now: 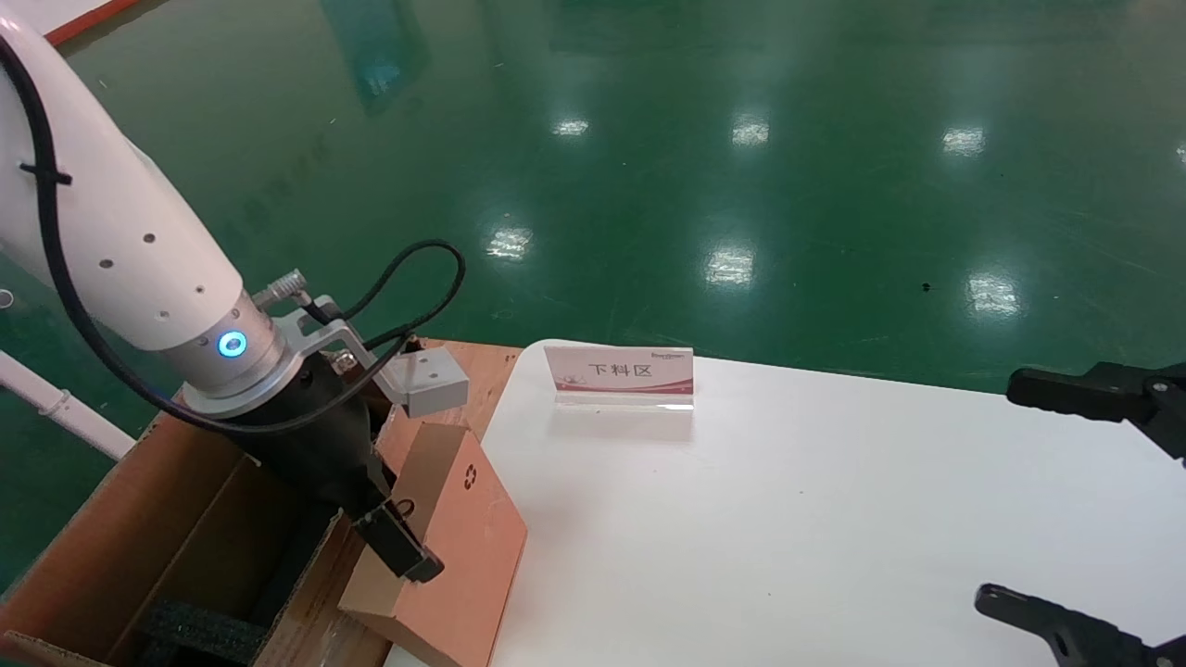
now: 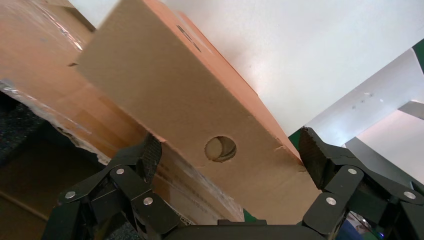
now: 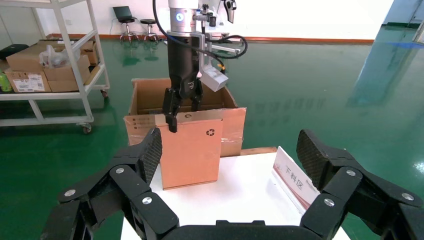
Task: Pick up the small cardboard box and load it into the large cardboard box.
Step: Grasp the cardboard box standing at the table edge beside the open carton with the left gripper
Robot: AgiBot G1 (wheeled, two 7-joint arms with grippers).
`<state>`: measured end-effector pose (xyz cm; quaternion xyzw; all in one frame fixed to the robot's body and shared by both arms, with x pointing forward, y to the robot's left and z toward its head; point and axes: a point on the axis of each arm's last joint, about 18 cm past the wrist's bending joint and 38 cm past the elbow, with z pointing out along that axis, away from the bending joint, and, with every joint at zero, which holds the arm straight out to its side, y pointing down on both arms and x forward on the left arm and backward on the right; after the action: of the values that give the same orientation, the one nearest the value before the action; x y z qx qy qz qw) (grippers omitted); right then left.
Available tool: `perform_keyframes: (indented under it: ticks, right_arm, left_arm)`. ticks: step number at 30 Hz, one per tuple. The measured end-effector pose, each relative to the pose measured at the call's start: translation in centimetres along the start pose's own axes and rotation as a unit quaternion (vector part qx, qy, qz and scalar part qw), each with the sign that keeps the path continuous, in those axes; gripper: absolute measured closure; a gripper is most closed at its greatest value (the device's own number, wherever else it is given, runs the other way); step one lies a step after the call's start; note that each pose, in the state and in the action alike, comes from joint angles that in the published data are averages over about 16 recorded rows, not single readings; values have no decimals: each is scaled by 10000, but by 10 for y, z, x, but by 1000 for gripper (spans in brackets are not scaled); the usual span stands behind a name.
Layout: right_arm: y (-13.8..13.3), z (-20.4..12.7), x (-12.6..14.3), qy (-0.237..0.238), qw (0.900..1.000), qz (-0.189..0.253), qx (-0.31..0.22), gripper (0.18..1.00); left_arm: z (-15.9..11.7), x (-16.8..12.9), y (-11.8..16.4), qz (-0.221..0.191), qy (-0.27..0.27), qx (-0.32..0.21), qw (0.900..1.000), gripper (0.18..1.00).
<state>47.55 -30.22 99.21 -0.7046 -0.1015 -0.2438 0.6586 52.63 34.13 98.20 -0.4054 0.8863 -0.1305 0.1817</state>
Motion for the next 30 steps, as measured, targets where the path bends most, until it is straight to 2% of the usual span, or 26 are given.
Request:
perform_keyframes:
  ticks: [23,30]
  right_arm:
    - [0,0,0,2,10000,2,1,193]
    - [0,0,0,2,10000,2,1,237]
  left_arm:
    - [7,0,3,54,19,-86,9999,200]
    - [6,0,2,54,15,-81,10000,257]
